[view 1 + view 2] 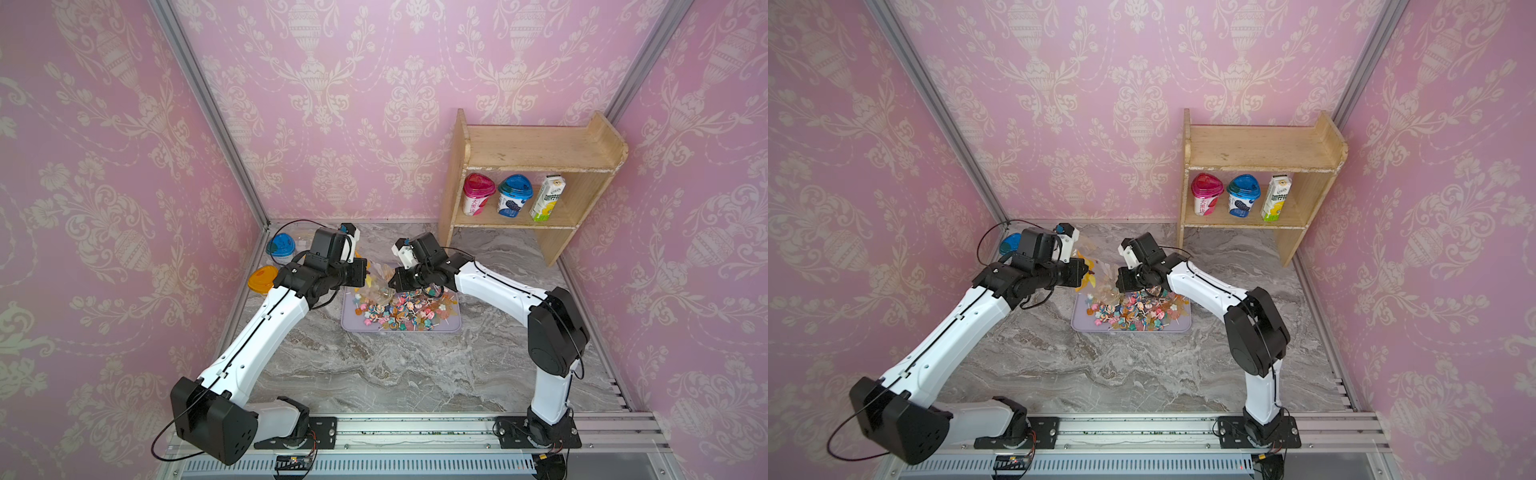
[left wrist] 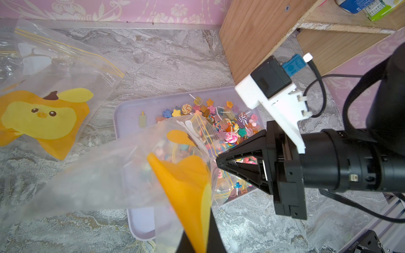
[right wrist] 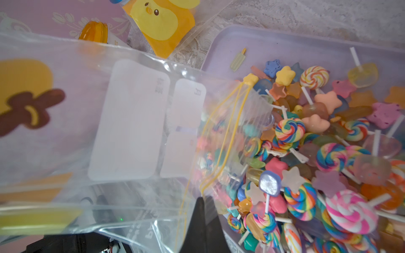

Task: Pour candies out of the ziploc bag
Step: 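Pour the candies out of the ziploc bag onto the tray.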

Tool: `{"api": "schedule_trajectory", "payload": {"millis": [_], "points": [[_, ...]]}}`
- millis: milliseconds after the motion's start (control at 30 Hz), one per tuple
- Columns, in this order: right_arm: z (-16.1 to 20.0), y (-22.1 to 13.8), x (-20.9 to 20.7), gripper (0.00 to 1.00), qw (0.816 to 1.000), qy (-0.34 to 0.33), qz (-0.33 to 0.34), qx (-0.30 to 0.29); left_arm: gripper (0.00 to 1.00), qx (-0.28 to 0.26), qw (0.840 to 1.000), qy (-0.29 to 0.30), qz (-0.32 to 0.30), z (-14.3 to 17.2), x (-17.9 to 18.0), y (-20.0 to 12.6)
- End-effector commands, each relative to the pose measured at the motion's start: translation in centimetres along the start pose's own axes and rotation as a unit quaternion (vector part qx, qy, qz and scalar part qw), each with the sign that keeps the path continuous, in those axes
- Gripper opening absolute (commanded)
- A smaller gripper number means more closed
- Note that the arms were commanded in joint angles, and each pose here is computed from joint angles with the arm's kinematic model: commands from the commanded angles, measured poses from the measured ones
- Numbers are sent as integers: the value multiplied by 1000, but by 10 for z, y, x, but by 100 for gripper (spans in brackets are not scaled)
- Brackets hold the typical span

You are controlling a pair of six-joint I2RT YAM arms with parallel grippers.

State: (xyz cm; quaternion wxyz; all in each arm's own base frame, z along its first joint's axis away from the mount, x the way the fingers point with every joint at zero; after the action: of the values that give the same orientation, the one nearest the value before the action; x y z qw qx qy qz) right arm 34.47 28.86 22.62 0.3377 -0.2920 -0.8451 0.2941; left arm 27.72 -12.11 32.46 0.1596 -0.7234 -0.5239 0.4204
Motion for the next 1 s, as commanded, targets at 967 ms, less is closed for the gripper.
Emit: {"api": "schedule_trajectory", "payload": {"millis": [967], "points": [[16,-63,-19,23,995,11,98,-20,0,-27,999,-2,28,-3,-4,4]]}}
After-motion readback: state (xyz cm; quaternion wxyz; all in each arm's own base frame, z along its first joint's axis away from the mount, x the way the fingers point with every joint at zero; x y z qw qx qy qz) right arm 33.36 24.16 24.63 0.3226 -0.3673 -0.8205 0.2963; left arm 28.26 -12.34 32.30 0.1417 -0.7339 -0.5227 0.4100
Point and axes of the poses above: each gripper's point midway between its finger pads, its own y axis out along the fingers, its own x axis along the line the jaws close on, z = x × y, the point moved 10 cm from there along -y, back along the fingers, and after that the axes turned 13 degrees about -y, right-handed, at the moved point
